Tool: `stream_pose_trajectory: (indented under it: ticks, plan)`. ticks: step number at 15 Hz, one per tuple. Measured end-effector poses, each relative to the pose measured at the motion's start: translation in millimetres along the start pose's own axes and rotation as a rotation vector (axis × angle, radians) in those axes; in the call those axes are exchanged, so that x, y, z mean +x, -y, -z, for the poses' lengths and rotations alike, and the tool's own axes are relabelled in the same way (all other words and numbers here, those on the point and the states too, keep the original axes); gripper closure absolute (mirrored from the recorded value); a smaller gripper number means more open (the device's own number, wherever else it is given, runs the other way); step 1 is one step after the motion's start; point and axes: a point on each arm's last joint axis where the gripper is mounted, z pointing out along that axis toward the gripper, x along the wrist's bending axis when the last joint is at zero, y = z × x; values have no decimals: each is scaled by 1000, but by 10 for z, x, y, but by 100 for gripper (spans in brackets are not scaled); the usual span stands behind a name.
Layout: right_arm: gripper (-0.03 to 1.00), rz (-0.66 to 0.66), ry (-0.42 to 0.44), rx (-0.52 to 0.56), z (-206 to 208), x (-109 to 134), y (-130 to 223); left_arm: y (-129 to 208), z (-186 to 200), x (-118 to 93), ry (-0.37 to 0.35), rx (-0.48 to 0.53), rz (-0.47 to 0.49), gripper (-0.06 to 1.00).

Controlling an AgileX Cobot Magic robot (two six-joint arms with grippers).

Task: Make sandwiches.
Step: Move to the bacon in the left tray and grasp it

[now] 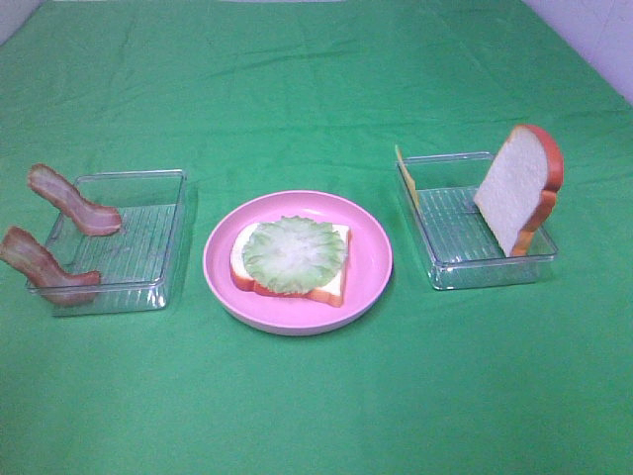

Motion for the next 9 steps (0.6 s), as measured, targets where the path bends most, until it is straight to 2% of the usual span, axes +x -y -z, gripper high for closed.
stream_pose_trajectory:
  ticks: [3, 7, 9]
  plan:
    - [24, 1, -3, 0, 0, 2, 0, -517, -330, -187, -112, 147, 72, 17]
    - [24, -1, -6, -1, 0, 6, -1, -1124, -1003, -443, -262, 393, 27, 21]
    - [24, -1, -6, -1, 0, 6, -1, -1359, -1348, -485, -285, 442, 23, 21]
